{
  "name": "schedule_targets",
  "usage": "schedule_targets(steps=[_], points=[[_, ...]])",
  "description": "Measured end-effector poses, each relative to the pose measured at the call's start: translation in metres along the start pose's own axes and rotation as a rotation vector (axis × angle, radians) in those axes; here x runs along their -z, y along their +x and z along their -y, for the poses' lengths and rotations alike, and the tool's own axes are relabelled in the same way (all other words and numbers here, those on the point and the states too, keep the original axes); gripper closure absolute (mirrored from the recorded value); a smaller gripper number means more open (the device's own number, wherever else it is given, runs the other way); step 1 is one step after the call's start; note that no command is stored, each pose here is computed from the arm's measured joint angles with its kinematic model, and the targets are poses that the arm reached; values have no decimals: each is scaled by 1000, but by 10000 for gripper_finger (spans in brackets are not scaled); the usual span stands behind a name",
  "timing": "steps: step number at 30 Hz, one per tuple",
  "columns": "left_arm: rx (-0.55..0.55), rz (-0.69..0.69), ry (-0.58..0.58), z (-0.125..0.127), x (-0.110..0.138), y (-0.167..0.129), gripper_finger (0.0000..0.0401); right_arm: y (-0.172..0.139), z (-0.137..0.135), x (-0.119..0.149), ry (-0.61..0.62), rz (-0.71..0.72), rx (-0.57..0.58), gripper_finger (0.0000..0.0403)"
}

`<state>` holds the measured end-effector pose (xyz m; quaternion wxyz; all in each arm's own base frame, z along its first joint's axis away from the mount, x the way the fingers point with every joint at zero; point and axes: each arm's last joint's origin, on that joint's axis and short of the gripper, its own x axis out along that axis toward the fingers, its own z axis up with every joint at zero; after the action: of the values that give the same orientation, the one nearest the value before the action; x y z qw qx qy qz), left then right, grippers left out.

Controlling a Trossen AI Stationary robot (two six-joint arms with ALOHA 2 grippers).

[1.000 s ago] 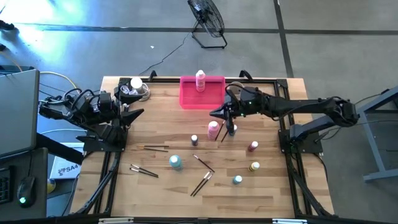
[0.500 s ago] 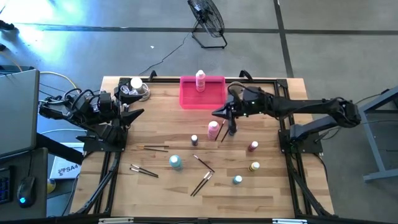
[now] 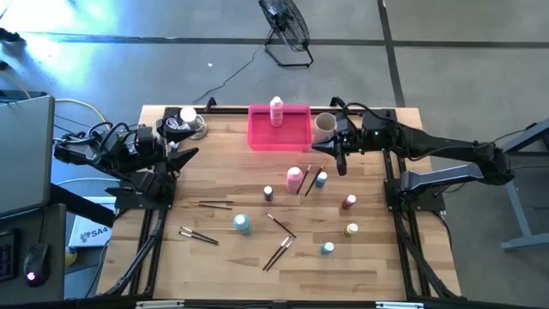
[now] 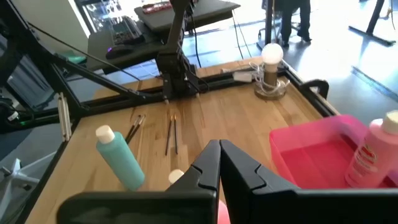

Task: Pick & Place Paint Supplies
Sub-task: Put the big pink paint bottle into the pink bin

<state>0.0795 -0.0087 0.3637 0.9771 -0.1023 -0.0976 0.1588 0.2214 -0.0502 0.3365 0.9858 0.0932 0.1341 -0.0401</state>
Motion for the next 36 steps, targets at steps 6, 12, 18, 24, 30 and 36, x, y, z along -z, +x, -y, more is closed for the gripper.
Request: schedule_targets(steps=[6, 12, 18, 24, 30, 36], points=[[0, 0, 0, 0, 0, 0, 107, 3, 1, 1, 1, -10, 12, 400], [0, -3, 2, 0, 0, 0, 107, 4, 2, 2, 9, -12, 10, 400], [0, -4, 3, 0, 0, 0, 107, 4, 1, 2, 4, -13, 2, 400], [0, -4, 3, 0, 0, 0, 107, 5, 1, -1, -5, 21, 8, 400], [1, -4, 3, 0, 0, 0, 107, 5, 3, -5, -10, 70, 79, 400], [0, -4, 26, 0, 0, 0, 107, 5, 5, -6, -8, 77, 135, 375]])
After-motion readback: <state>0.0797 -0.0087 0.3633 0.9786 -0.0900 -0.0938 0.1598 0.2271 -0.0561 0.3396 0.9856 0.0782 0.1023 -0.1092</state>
